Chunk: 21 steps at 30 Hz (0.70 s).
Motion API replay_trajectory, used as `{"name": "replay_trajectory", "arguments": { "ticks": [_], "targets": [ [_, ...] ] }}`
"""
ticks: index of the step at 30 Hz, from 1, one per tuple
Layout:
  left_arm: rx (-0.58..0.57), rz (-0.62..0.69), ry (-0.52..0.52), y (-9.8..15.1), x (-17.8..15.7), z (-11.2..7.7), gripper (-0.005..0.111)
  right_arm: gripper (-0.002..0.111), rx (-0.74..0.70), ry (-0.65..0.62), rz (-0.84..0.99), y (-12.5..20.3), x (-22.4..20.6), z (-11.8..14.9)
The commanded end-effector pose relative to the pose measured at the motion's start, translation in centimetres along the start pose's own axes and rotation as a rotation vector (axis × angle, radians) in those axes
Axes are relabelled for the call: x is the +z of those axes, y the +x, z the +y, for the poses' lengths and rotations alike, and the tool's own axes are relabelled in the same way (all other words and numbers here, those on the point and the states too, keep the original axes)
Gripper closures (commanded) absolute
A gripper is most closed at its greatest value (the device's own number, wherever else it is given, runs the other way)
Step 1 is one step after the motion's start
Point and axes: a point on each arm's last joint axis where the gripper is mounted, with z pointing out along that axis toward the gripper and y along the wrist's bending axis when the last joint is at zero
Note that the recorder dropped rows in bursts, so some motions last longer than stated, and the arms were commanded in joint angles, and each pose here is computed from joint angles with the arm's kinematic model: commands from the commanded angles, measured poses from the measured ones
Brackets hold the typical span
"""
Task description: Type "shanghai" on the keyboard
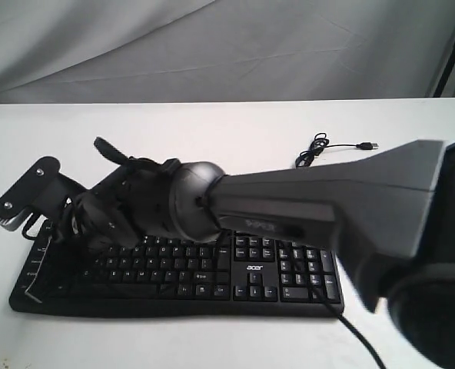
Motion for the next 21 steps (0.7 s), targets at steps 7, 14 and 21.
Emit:
{"name": "replay_trajectory", "arguments": {
  "ticks": [7, 14, 21],
  "targets": [
    [-0.001, -0.004, 0.004, 0.1, 0.0, 0.0, 0.107, 0.108, 0.105, 0.042, -0.017, 5.1, -3.6, -1.7],
    [-0.001, -0.004, 0.004, 0.1, 0.0, 0.0, 0.107, 0.108, 0.105, 0.047, -0.036, 5.5, -3.4, -1.7],
    [-0.001, -0.004, 0.004, 0.1, 0.0, 0.0, 0.107, 0.108, 0.108, 0.05, -0.049, 5.3, -3.4, -1.7]
  ]
}}
